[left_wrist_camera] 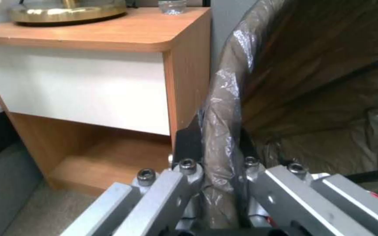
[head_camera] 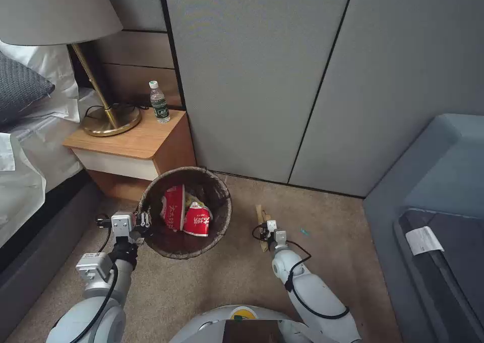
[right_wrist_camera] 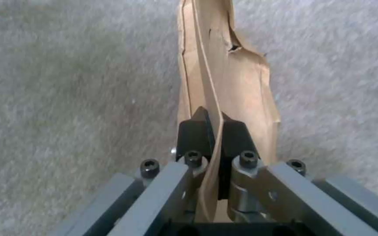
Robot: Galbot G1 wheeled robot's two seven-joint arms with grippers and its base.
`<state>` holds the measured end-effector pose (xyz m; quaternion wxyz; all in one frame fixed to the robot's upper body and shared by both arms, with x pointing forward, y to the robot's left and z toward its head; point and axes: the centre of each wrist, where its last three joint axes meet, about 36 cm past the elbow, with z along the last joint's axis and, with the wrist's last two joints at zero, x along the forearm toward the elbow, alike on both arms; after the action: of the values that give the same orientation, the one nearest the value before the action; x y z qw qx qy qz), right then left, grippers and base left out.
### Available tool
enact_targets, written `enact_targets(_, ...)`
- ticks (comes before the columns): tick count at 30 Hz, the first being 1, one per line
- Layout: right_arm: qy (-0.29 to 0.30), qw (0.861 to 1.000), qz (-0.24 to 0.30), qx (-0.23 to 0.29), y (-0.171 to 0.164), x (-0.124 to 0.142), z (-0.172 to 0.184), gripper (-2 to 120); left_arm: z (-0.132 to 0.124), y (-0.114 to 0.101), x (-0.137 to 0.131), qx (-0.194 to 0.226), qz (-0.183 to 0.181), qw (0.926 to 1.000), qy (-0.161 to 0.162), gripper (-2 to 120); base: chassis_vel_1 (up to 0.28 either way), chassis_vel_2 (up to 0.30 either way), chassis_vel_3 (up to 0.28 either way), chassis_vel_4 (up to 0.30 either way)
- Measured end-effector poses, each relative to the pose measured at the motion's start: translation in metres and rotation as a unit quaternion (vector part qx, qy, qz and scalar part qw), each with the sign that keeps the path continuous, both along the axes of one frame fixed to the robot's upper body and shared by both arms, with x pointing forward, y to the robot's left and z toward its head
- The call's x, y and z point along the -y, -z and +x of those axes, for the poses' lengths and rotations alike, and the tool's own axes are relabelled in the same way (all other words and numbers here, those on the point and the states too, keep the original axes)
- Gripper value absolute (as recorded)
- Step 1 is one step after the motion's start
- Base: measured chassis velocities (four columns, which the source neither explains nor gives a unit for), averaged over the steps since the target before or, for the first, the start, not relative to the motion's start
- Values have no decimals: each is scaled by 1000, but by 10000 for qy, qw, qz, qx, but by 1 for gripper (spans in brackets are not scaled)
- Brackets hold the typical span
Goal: Pick up the trash bin, then pick up the garbage from the floor and place it into the trash bin.
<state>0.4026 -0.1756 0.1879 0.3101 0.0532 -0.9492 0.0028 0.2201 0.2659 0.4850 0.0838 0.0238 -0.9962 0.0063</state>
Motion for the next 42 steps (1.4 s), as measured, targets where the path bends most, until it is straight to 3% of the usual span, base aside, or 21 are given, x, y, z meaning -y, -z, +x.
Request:
enact_targets(10, -112, 9982, -165, 573, -41, 23, 0, 0, 0, -2, 0, 23, 1, 10000, 0, 0, 0, 0, 0, 0)
enact_targets(24, -688, 9855, 221, 1532, -179, 39, -21, 0, -2, -4, 1, 31, -1, 10000, -24, 0, 0, 0, 0, 0)
enact_targets(33, -1436, 9624, 671, 2207, -302, 48, -41, 0, -2, -3, 2, -19, -10, 10000, -47, 0, 0, 0, 0, 0)
enact_targets(38, -1834, 9498, 868, 2380, -332, 39, -53, 0, -3, -4, 2, -48, -7, 10000, -41, 0, 0, 0, 0, 0)
enact_targets(42, -2469, 9307, 954, 2525, -360, 30, -63, 0, -4, -6, 3, -58, 13, 10000, -23, 0, 0, 0, 0, 0)
